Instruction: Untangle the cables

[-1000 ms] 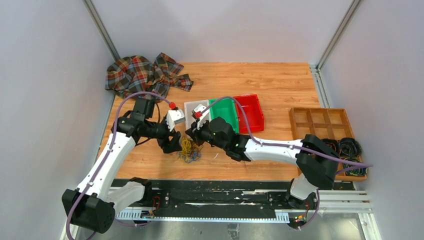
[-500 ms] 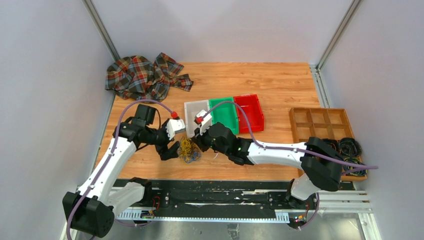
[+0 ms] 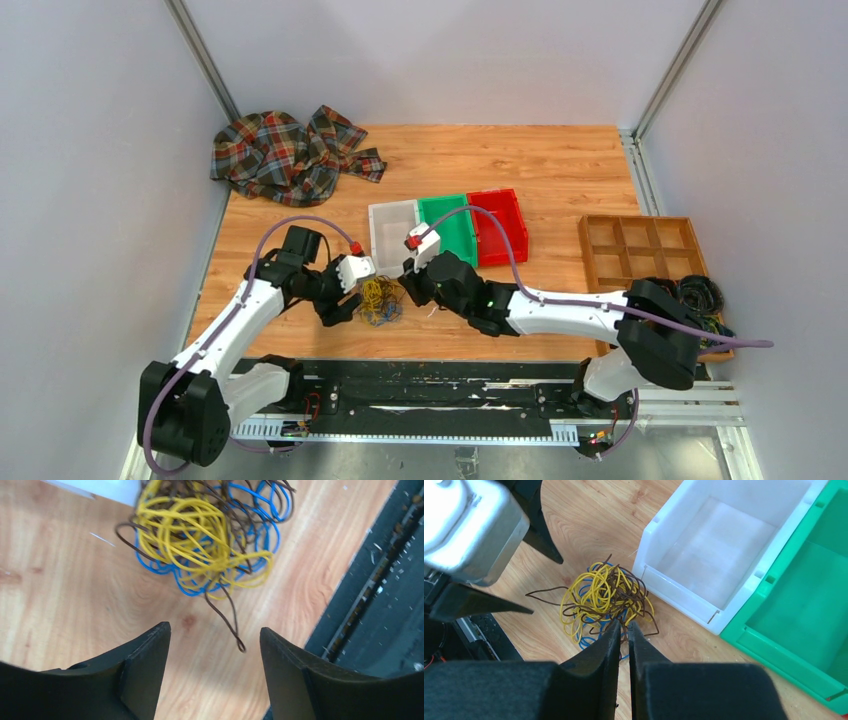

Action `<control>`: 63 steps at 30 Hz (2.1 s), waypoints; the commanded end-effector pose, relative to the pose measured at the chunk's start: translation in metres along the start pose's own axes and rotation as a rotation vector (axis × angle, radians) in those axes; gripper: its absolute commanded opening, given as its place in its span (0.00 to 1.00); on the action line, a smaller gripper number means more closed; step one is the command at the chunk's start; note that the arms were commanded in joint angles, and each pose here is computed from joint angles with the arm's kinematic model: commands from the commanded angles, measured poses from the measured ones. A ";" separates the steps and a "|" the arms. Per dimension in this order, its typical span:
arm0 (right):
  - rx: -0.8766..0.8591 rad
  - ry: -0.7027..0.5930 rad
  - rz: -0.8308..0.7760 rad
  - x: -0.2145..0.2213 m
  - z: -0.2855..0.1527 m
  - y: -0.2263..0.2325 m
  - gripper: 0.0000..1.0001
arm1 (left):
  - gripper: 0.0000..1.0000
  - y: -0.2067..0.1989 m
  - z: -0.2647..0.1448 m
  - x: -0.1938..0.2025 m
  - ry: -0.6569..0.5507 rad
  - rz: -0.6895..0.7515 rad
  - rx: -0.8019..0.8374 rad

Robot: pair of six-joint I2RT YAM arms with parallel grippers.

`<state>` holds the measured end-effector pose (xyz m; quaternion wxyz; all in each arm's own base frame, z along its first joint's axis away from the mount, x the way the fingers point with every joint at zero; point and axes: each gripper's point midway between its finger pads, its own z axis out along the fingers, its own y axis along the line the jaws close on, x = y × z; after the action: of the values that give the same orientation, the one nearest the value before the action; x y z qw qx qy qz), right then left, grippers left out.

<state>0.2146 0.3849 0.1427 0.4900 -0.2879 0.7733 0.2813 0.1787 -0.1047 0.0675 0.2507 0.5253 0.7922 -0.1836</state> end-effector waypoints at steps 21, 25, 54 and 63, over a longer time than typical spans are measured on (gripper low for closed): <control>-0.044 -0.172 -0.005 -0.041 -0.011 0.016 0.55 | 0.01 0.026 -0.064 -0.079 -0.122 0.036 -0.120; -0.096 -0.259 -0.042 -0.066 -0.009 0.036 0.57 | 0.01 0.007 -0.094 -0.107 -0.201 -0.019 -0.077; -0.175 -0.397 0.017 -0.114 0.016 0.074 0.58 | 0.01 -0.049 -0.141 -0.172 -0.389 -0.043 0.111; -0.053 -0.415 -0.002 -0.111 0.030 0.054 0.56 | 0.01 -0.067 -0.167 -0.200 -0.470 -0.063 0.184</control>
<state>0.2258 0.4573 0.2286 0.6031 -0.2545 0.6603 0.3680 0.1684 -0.1691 0.2937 0.3768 0.4667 0.7363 -0.3132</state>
